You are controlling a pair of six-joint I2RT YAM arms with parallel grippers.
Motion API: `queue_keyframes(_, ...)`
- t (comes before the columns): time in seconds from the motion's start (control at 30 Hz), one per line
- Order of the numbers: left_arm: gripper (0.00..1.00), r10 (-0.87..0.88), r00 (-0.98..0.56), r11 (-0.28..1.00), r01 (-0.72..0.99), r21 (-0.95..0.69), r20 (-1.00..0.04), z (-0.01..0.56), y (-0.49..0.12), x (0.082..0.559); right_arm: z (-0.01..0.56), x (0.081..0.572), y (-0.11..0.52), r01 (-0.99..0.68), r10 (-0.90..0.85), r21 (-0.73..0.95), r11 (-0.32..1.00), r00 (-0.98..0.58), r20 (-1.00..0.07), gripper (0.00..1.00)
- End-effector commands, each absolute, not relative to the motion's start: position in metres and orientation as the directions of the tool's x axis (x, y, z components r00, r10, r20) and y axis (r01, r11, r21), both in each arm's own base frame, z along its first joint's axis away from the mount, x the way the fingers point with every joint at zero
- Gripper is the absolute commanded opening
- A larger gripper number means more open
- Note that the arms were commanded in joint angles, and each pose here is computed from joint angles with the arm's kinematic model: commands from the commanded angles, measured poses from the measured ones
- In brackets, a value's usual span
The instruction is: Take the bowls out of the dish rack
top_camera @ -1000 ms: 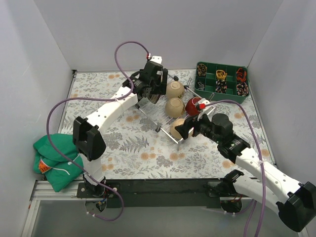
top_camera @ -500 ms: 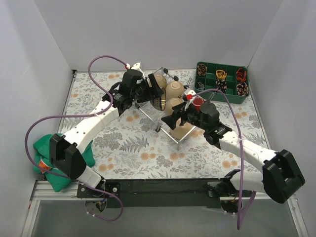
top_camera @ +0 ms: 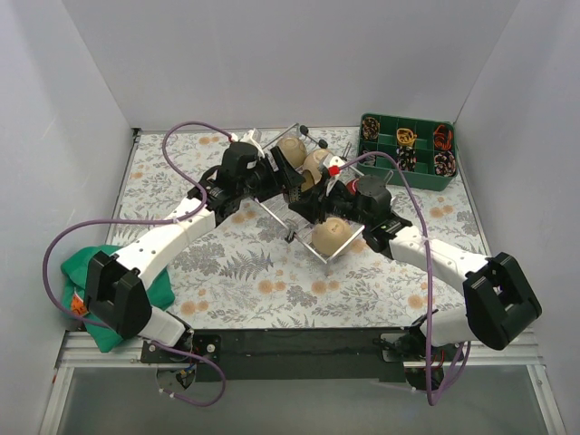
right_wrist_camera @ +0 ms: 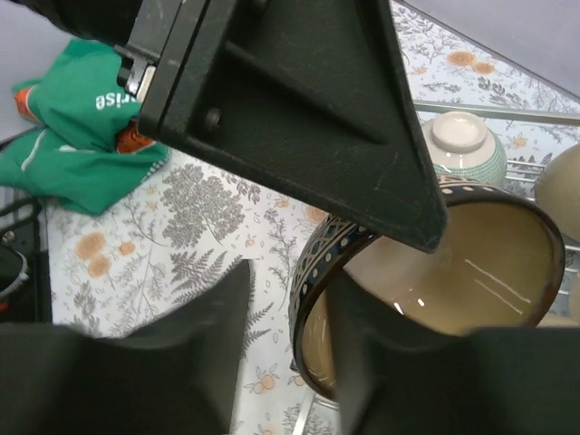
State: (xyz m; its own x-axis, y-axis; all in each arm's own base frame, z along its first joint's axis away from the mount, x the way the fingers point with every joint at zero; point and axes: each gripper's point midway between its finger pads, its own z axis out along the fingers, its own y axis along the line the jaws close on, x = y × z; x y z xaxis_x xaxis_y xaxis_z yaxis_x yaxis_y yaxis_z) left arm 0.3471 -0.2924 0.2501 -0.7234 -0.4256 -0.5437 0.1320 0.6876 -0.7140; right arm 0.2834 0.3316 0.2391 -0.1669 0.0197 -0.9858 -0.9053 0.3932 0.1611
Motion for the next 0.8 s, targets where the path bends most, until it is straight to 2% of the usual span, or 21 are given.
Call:
queue_keyframes(0.0,0.00,-0.508,-0.634,0.575,0.253,-0.778,-0.582,0.320,-0.290,0.339,0.268,0.275,0.342,-0.939,0.065,0.109,0.325,-0.093,-0.994,0.28)
queue_keyframes(0.03,0.00,-0.510,-0.632,0.570,0.261,-0.779,-0.584,0.321,-0.290,0.338,0.266,0.274,0.342,-0.939,0.059,0.114,0.324,-0.100,-0.993,0.11)
queue_keyframes(0.07,0.00,-0.511,-0.630,0.570,0.261,-0.779,-0.584,0.320,-0.289,0.337,0.266,0.273,0.341,-0.940,0.056,0.112,0.323,-0.100,-0.993,0.04)
queue_keyframes(0.1,0.01,-0.510,-0.627,0.571,0.266,-0.777,-0.589,0.321,-0.288,0.337,0.264,0.272,0.342,-0.940,0.052,0.114,0.322,-0.103,-0.993,0.01)
queue_keyframes(0.17,0.11,-0.500,-0.621,0.579,0.279,-0.766,-0.604,0.320,-0.287,0.335,0.264,0.270,0.341,-0.941,0.036,0.110,0.320,-0.103,-0.994,0.01)
queue_keyframes(0.2,0.22,-0.493,-0.608,0.589,0.293,-0.753,-0.622,0.322,-0.284,0.334,0.263,0.269,0.340,-0.941,0.027,0.108,0.321,-0.104,-0.994,0.01)
queue_keyframes(0.23,0.43,-0.487,-0.597,0.597,0.305,-0.742,-0.637,0.324,-0.283,0.334,0.264,0.268,0.341,-0.943,0.018,0.092,0.319,-0.091,-0.996,0.01)
queue_keyframes(0.3,0.64,-0.487,-0.552,0.629,0.317,-0.710,-0.677,0.331,-0.273,0.335,0.259,0.266,0.339,-0.941,-0.017,0.092,0.327,-0.103,-0.995,0.01)
queue_keyframes(0.33,0.78,-0.455,-0.522,0.673,0.329,-0.663,-0.721,0.329,-0.266,0.337,0.256,0.261,0.342,-0.943,-0.036,0.086,0.322,-0.103,-0.994,0.01)
queue_keyframes(0.4,0.88,-0.459,-0.422,0.746,0.295,-0.597,-0.782,0.344,-0.244,0.347,0.246,0.257,0.341,-0.936,-0.098,0.074,0.343,-0.115,-0.989,0.01)
queue_keyframes(0.47,0.98,-0.389,-0.351,0.829,0.269,-0.490,-0.852,0.346,-0.225,0.353,0.238,0.250,0.345,-0.937,-0.158,0.026,0.348,-0.085,-0.984,0.01)
queue_keyframes(0.6,0.98,-0.283,-0.195,0.947,0.097,-0.305,-0.939,0.354,-0.172,0.369,0.208,0.230,0.346,-0.938,-0.316,-0.007,0.347,-0.110,-0.942,0.01)
queue_keyframes(0.77,0.98,-0.112,-0.137,0.990,-0.105,-0.098,-0.984,0.326,-0.119,0.380,0.182,0.201,0.364,-0.951,-0.526,-0.117,0.285,-0.053,-0.849,0.01)
